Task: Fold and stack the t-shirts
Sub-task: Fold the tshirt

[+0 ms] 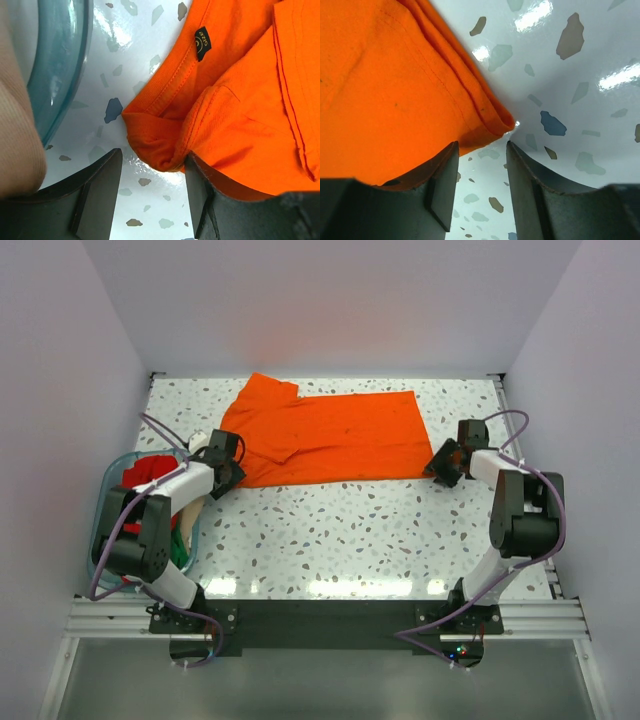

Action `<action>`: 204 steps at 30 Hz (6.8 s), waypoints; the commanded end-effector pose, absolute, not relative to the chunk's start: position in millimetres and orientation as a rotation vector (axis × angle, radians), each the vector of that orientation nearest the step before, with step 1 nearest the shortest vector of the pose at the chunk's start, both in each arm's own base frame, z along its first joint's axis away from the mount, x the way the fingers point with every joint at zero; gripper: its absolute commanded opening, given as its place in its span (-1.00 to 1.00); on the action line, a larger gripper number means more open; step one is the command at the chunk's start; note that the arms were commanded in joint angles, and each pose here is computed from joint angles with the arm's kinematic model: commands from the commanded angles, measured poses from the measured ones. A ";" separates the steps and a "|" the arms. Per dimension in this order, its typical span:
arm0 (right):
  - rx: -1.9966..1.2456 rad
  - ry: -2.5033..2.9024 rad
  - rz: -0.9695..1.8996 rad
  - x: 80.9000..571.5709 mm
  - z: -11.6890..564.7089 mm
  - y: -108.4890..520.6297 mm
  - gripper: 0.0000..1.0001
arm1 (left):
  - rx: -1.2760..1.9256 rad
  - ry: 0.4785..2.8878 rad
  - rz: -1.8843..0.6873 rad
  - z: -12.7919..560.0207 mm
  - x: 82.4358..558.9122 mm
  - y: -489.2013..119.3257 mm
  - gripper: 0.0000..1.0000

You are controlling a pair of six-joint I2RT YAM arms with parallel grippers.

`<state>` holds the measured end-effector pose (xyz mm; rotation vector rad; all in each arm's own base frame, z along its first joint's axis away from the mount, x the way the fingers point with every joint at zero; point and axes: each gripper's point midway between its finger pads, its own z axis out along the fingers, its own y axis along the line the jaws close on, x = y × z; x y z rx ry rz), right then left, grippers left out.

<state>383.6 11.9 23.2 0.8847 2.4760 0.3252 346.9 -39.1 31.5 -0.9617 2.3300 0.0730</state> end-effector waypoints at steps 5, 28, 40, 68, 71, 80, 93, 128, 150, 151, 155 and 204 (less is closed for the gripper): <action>0.897 2.433 0.321 404.2 22.4 9.2 -0.28 | -0.975 2.251 0.125 34.0 360.3 -23.2 -0.01; 0.986 2.427 0.282 360.5 55.2 -28.4 -1.00 | -0.937 2.273 0.093 65.5 334.6 -21.4 -1.00; 1.049 2.405 0.234 277.3 74.2 -51.1 -1.00 | -0.940 2.289 0.023 68.3 267.5 -34.3 -1.00; 0.087 2.233 0.424 300.3 161.1 180.5 0.28 | -0.436 2.310 -0.507 95.6 304.6 -147.8 -0.40; -0.146 2.218 0.423 295.4 160.0 246.4 0.23 | -0.443 2.325 -0.534 80.7 303.7 -154.7 -0.52; -0.604 2.093 0.357 295.6 141.6 360.1 0.11 | -0.587 2.345 -0.354 52.3 288.8 -120.8 -0.80; -0.898 2.049 0.329 287.1 102.1 423.2 -0.10 | -0.736 2.304 -0.347 42.1 280.2 -84.5 -0.79; -1.044 2.136 0.137 288.5 45.0 415.5 -0.70 | -0.716 2.346 -0.374 25.8 276.8 -82.2 -0.79; -0.806 2.204 0.310 351.1 81.4 395.0 -0.88 | -0.698 2.349 -0.376 29.4 279.1 -81.9 -0.79; -0.780 2.209 0.315 358.0 83.2 391.5 -0.88 | -0.696 2.351 -0.379 29.8 279.1 -82.6 -0.79; -0.728 2.226 0.346 371.9 84.6 386.2 -0.87 | -0.694 2.354 -0.377 30.0 280.3 -82.6 -0.79; -0.550 2.303 0.723 330.1 75.1 418.5 -0.38 | -0.755 2.374 -0.226 25.8 256.4 -59.1 -0.78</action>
